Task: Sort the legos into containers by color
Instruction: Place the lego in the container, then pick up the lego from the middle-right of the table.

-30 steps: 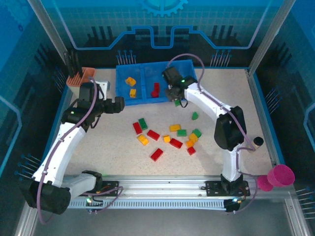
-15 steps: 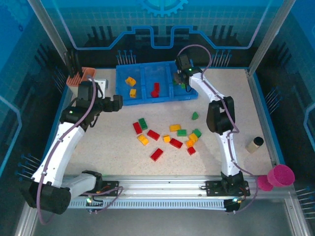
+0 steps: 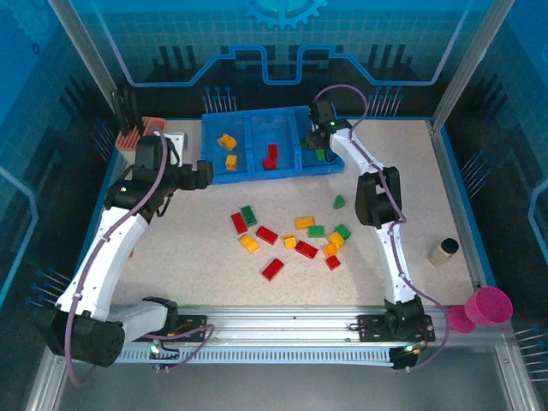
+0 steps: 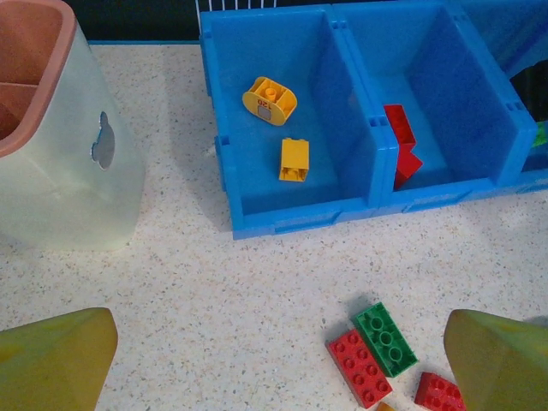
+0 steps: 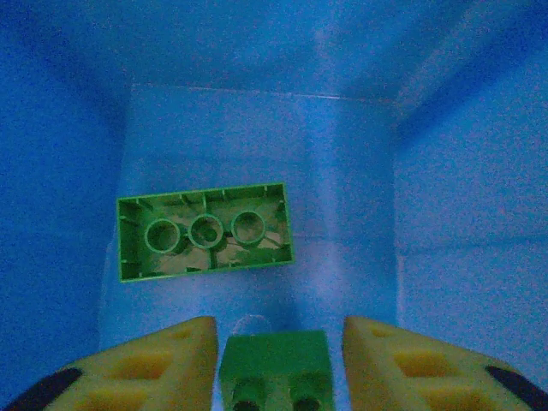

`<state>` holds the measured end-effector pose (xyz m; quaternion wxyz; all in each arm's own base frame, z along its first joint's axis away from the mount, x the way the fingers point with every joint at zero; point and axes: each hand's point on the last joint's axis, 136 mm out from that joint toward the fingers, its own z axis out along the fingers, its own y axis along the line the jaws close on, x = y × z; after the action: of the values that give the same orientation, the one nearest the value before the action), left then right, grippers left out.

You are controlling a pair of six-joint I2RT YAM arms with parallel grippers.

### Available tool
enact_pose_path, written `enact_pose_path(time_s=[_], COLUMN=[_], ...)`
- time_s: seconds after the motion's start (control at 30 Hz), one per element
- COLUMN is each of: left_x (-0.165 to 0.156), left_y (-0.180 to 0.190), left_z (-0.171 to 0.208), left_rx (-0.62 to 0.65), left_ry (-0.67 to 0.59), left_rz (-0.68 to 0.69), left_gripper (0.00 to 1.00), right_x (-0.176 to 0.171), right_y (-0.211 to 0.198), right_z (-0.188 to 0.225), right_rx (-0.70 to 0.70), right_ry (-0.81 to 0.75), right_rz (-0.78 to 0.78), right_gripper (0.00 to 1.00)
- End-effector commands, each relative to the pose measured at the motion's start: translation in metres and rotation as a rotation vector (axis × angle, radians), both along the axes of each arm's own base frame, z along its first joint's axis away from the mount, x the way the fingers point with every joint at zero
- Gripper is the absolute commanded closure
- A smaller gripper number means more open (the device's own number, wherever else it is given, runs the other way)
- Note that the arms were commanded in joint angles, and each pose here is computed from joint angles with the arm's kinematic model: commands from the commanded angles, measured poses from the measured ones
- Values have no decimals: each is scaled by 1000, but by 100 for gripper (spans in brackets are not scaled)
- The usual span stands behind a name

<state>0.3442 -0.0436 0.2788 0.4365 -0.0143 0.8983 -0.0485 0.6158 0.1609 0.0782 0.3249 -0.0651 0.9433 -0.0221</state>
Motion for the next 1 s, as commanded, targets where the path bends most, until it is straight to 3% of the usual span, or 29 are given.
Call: enact_pose_path(time_s=[0.0,0.23,0.43,0.7,0.97], left_x=[2,5,6,12,14], left_y=[4,-2,-2,4,-2], left_z=[12,11,10,4,-1], left_rx=[8,-24,-23,34,13], left_ry=[-24,-25,-21,3,12], left_rz=[6,-6,-6,-7,-25], left_gripper=[1,1,1,1,1], right_x=[-3,-30,-99,-193,-223], right_y=[3,9,4,-24,-48], right_z=[39,76,94,53,18], right_rx=[22,27,55,91,70], right_ry=[-47,-53,29,201,273], right_rz=[16,53,3,-121,-169], right_gripper=[53,57,54,48,42])
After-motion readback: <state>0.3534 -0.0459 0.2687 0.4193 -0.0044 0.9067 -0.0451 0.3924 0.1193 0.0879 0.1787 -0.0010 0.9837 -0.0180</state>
